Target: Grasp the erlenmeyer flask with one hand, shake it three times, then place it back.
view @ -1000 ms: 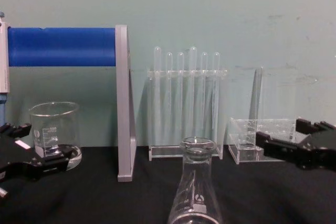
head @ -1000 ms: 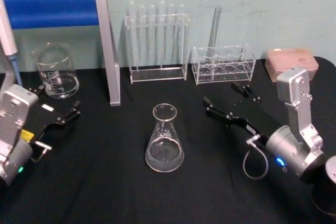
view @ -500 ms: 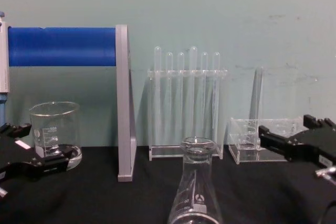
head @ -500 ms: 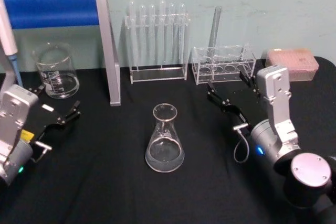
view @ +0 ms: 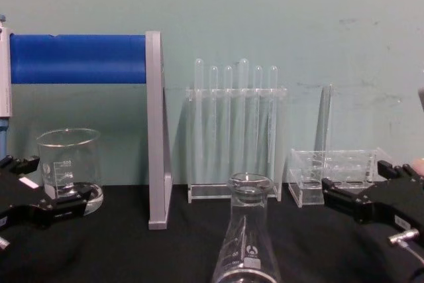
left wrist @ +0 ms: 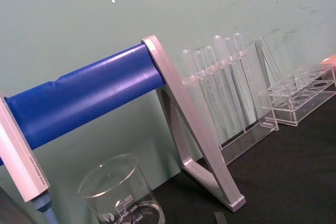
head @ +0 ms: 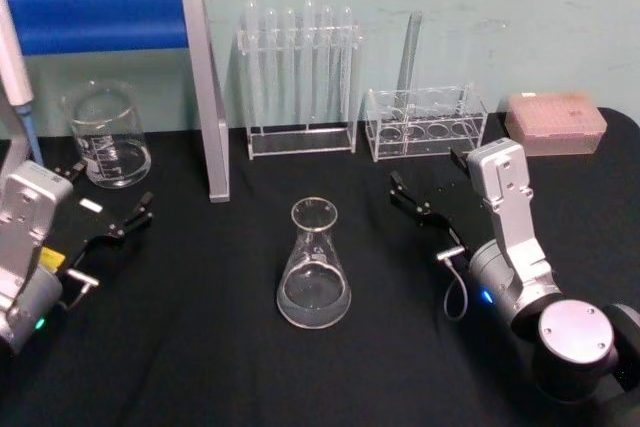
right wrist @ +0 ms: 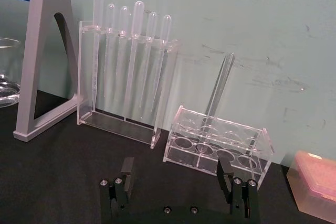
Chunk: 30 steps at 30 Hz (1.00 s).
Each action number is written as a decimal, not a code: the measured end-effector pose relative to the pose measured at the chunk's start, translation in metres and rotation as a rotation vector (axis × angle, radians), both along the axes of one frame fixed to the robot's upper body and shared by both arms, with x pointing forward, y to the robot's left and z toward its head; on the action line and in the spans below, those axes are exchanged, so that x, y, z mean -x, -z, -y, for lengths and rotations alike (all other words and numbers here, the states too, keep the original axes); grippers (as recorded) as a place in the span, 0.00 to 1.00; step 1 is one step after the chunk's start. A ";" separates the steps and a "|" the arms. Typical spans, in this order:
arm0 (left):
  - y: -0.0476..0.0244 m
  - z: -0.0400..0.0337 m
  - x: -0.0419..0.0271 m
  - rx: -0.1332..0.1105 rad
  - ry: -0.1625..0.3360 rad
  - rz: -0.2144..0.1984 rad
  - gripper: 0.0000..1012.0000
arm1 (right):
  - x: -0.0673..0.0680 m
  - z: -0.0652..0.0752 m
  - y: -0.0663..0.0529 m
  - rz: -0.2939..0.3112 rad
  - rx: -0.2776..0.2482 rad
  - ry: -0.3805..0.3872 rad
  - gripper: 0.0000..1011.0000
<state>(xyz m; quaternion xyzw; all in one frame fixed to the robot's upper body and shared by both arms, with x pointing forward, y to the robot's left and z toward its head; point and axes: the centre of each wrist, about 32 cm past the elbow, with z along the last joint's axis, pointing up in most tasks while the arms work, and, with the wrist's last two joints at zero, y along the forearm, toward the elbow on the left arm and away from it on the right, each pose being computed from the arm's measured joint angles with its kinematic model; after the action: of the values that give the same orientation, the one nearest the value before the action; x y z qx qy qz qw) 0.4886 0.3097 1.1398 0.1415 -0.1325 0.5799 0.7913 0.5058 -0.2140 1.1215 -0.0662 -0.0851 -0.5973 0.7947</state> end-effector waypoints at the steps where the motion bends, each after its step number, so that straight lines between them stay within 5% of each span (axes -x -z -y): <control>1: 0.0000 0.0000 0.0000 0.000 0.000 0.000 0.99 | 0.000 0.000 0.000 0.000 0.002 0.000 0.99; 30: 0.0000 0.0000 0.0000 0.000 0.000 0.000 0.99 | 0.000 0.000 0.000 -0.003 0.003 -0.002 0.99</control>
<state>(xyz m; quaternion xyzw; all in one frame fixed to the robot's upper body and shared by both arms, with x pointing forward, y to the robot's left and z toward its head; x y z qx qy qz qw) 0.4886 0.3097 1.1398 0.1415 -0.1325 0.5799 0.7913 0.5054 -0.2140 1.1212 -0.0684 -0.0850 -0.5962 0.7954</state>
